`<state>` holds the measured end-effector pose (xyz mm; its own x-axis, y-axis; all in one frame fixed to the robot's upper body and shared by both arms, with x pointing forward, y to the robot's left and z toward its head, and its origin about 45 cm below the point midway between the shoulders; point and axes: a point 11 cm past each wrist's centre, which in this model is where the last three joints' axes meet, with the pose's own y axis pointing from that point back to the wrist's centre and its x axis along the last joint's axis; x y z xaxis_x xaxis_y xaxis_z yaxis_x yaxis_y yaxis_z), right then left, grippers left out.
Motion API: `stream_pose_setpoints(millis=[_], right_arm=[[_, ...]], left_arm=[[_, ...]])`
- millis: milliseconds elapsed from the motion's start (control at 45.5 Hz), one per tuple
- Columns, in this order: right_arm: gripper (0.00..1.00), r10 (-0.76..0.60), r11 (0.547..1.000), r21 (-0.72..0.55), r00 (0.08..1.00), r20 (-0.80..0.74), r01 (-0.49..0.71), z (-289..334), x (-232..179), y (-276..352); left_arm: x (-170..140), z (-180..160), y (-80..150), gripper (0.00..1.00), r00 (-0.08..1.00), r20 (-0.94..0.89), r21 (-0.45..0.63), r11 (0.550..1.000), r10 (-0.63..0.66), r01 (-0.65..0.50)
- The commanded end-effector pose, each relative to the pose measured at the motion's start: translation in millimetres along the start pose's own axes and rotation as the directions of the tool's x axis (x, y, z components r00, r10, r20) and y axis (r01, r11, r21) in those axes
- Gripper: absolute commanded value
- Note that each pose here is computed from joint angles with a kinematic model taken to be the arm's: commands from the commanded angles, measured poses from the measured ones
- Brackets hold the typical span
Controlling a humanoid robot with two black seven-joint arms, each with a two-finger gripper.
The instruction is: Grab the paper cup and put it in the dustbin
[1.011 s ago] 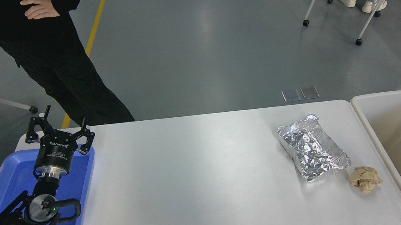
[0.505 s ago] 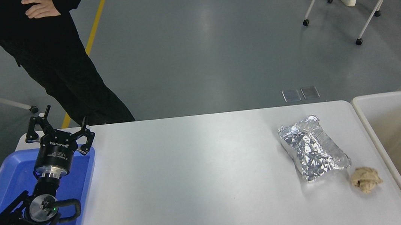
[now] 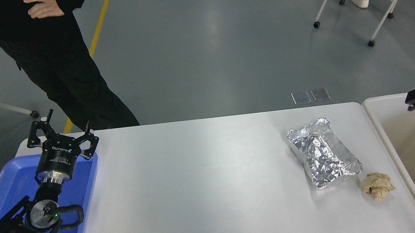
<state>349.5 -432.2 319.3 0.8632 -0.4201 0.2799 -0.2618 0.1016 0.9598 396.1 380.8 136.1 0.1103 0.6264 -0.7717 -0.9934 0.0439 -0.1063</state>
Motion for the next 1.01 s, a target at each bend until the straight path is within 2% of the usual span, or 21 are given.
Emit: stream_pose_setpoints(millis=[0,286,418,989], right_arm=[[1.00,-0.079,0.996,0.035,0.985,-0.150,0.085,-54,-2,65],[1.00,-0.009,0.997,0.071,0.937,-0.349,0.036,-131,-22,115],[1.00,-0.003,0.997,0.066,0.927,-0.376,0.030,-157,-30,121],[1.00,-0.016,0.998,0.045,0.918,-0.396,0.037,-167,-35,115]], left_arm=[[0,0,0,1.00,1.000,0.000,0.001,1.000,0.001,-0.001],[1,0,1,1.00,1.000,-0.001,-0.003,1.000,0.003,-0.003],[1,0,1,1.00,1.000,-0.001,-0.003,1.000,0.003,-0.003],[0,-1,0,1.00,1.000,0.000,0.003,1.000,0.001,-0.001]])
